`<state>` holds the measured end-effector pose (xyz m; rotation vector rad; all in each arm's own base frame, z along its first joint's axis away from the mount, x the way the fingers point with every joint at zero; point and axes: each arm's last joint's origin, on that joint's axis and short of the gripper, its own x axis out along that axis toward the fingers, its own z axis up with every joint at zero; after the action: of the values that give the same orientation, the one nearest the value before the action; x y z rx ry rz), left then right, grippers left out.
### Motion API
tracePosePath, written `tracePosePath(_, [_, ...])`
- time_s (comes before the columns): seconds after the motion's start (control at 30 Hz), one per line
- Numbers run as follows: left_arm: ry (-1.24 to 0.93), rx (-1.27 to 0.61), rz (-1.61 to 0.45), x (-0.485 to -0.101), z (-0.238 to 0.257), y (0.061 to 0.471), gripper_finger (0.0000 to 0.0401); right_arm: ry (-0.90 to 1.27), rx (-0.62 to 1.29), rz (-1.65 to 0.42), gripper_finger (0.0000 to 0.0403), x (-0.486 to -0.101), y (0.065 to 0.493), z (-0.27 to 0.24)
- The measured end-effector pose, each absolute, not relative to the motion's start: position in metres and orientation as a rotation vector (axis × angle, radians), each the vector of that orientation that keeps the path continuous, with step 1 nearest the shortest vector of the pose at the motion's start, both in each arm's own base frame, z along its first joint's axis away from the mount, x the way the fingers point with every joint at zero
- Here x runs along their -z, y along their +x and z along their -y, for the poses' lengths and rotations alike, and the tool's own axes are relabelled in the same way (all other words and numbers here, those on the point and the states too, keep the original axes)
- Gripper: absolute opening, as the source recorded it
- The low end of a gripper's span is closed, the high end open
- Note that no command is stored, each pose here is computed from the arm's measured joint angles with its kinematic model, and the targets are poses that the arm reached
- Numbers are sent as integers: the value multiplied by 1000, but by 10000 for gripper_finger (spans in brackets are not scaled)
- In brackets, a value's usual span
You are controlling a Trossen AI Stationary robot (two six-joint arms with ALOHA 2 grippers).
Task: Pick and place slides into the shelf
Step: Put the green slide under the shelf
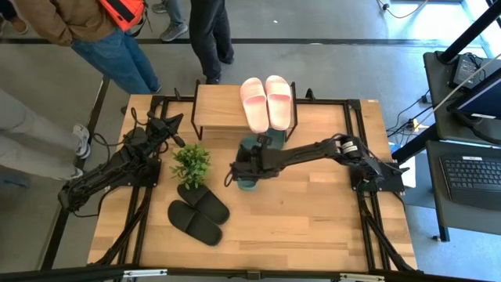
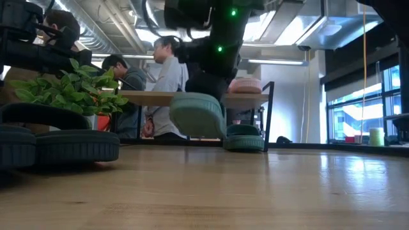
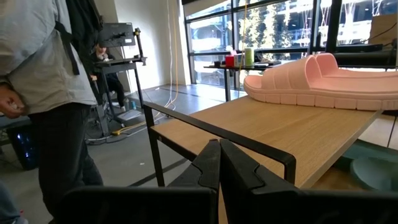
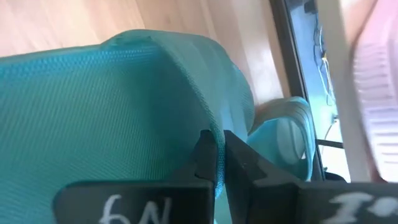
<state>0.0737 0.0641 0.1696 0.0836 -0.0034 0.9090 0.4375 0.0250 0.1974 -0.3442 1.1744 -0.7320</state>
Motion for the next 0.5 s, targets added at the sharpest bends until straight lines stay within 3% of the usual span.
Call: tracePosePath(0.5, [84, -909, 3, -170, -64, 74, 0, -363, 749, -1212, 13, -181, 445, -1])
